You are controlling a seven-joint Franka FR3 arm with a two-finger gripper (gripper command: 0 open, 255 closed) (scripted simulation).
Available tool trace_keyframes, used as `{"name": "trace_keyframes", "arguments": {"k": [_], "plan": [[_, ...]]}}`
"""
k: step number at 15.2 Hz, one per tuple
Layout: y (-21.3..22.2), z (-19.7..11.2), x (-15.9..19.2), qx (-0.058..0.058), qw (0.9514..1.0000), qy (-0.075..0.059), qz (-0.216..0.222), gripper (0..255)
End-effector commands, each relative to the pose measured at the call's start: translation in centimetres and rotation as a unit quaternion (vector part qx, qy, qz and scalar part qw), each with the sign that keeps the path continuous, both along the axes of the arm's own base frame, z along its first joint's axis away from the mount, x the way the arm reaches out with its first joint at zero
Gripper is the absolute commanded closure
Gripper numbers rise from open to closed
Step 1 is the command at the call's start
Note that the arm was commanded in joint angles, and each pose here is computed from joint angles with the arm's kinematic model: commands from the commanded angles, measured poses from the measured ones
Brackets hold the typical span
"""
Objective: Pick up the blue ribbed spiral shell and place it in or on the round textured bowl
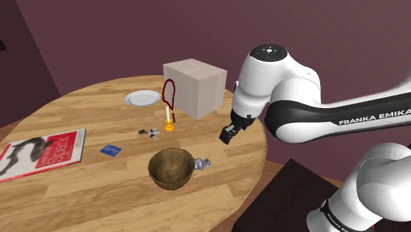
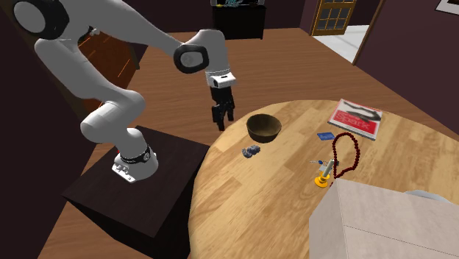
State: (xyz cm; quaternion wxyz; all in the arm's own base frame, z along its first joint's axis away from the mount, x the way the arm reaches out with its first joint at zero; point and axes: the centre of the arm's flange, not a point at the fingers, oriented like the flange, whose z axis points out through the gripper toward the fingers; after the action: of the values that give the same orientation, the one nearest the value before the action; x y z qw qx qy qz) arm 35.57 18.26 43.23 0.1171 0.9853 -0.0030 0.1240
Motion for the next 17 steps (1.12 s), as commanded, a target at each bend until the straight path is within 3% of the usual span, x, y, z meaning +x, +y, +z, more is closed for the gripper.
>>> {"name": "trace_keyframes", "arguments": {"k": [1,9,17], "plan": [[1.9,-2.6,0.8,-0.012,0.9999,-0.009,0.002,0],[7.6,-12.5,3.3,-0.068,0.9968,-0.043,0.008,0],[6.6,-16.3,4.7,-0.071,0.9964,-0.045,0.009,0]]}}
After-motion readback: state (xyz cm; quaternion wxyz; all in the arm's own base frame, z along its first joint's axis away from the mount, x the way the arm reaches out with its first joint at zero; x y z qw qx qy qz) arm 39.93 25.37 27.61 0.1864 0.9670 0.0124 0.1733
